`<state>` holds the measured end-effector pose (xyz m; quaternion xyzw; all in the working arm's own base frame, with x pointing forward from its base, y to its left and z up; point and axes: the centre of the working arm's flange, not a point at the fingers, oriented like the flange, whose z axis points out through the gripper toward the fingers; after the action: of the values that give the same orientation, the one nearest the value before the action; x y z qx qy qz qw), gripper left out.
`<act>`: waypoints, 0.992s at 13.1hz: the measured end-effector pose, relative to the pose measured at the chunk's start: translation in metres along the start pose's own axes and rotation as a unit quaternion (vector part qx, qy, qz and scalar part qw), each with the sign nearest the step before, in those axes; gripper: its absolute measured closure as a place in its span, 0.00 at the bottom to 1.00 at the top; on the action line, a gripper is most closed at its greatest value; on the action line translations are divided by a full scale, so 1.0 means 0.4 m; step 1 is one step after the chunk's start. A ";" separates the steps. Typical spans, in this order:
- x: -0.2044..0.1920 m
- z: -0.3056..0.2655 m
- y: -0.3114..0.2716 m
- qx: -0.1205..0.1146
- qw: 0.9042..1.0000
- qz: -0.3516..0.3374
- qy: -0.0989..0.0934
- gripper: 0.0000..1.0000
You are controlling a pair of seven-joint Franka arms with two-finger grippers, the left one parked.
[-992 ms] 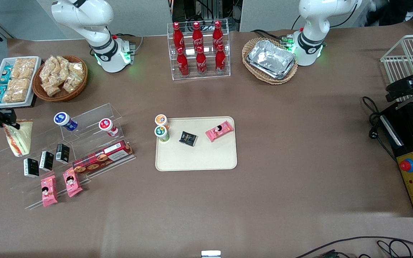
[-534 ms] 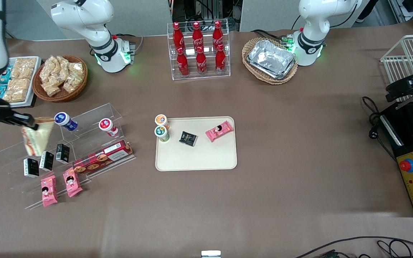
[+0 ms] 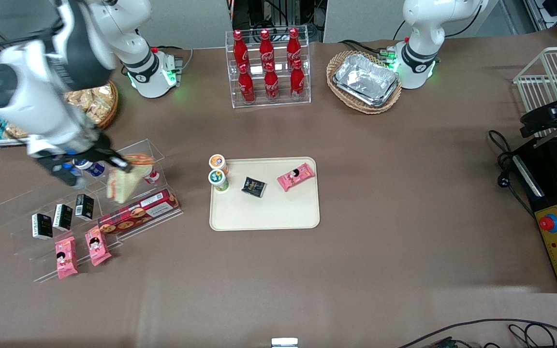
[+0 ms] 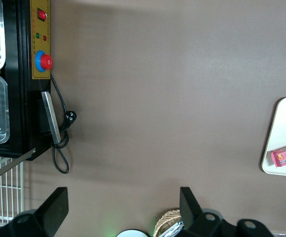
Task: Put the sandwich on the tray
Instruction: 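Lift the sandwich off the rack and carry it to the cream tray, then lower the sandwich flat onto the tray and open the right gripper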
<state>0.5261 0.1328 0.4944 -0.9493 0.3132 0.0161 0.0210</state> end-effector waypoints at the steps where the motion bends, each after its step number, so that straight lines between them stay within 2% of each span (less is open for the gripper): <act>1: -0.051 0.019 -0.056 0.001 1.000 0.023 0.005 0.80; 4: -0.228 0.106 -0.227 0.008 0.996 0.086 0.023 0.80; 7: -0.372 0.201 -0.386 0.001 0.984 0.175 0.044 0.80; 11: -0.451 0.333 -0.570 0.005 0.959 0.272 0.082 0.81; 13: -0.471 0.406 -0.636 0.010 0.949 0.302 0.090 0.82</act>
<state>0.5235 0.4572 0.3482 -0.8073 0.5863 -0.0673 -0.0040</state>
